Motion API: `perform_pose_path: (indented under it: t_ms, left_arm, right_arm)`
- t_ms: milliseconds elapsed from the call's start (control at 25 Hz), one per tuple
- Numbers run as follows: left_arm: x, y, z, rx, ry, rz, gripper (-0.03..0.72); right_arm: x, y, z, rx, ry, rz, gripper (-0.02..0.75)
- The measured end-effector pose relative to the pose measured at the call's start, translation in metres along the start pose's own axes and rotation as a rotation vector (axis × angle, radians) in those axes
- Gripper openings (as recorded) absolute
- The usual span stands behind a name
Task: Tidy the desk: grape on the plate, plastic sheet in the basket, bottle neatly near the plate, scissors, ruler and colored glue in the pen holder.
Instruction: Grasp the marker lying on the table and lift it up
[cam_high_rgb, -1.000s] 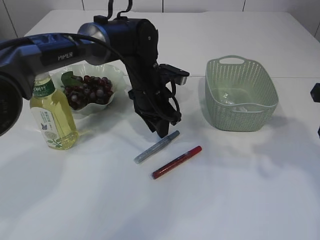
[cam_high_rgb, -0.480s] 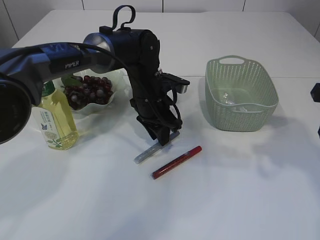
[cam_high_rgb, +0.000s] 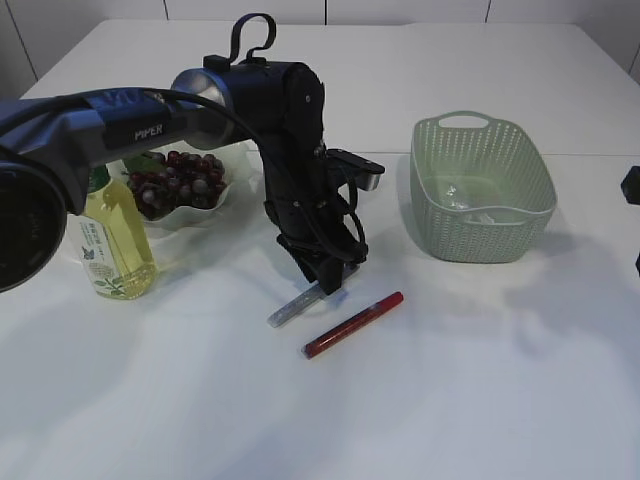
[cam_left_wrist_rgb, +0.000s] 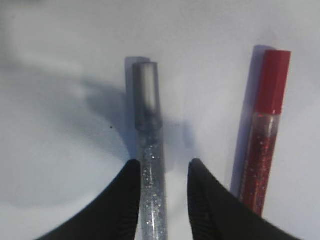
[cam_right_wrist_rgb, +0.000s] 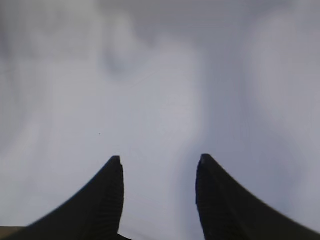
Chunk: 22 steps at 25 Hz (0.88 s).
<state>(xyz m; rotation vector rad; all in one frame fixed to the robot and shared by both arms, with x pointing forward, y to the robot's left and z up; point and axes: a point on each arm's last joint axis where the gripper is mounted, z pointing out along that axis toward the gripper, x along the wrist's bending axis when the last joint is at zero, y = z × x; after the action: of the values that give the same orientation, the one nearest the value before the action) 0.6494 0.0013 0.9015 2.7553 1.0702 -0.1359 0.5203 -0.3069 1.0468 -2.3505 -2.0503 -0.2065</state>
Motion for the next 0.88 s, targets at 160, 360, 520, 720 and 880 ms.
perform_pose_path:
  t_ms: [160, 360, 520, 720, 880]
  left_arm:
    - [0.0, 0.0, 0.0, 0.0, 0.0, 0.002, 0.239]
    - [-0.0008, 0.0002, 0.0001, 0.0, 0.0, 0.003, 0.237]
    - [-0.0007, 0.0001, 0.0001, 0.001, 0.001, 0.004, 0.237]
    - [-0.0007, 0.0001, 0.0001, 0.001, 0.001, 0.004, 0.237]
    - [-0.0002, 0.0, 0.0001, 0.002, 0.007, 0.007, 0.237]
  right_arm:
    - [0.0, 0.0, 0.0, 0.0, 0.0, 0.0, 0.378]
    - [0.0, 0.0, 0.0, 0.0, 0.0, 0.0, 0.378]
    - [0.0, 0.0, 0.0, 0.0, 0.0, 0.0, 0.378]
    - [0.0, 0.0, 0.0, 0.0, 0.0, 0.0, 0.378]
    - [0.0, 0.0, 0.0, 0.0, 0.0, 0.0, 0.378]
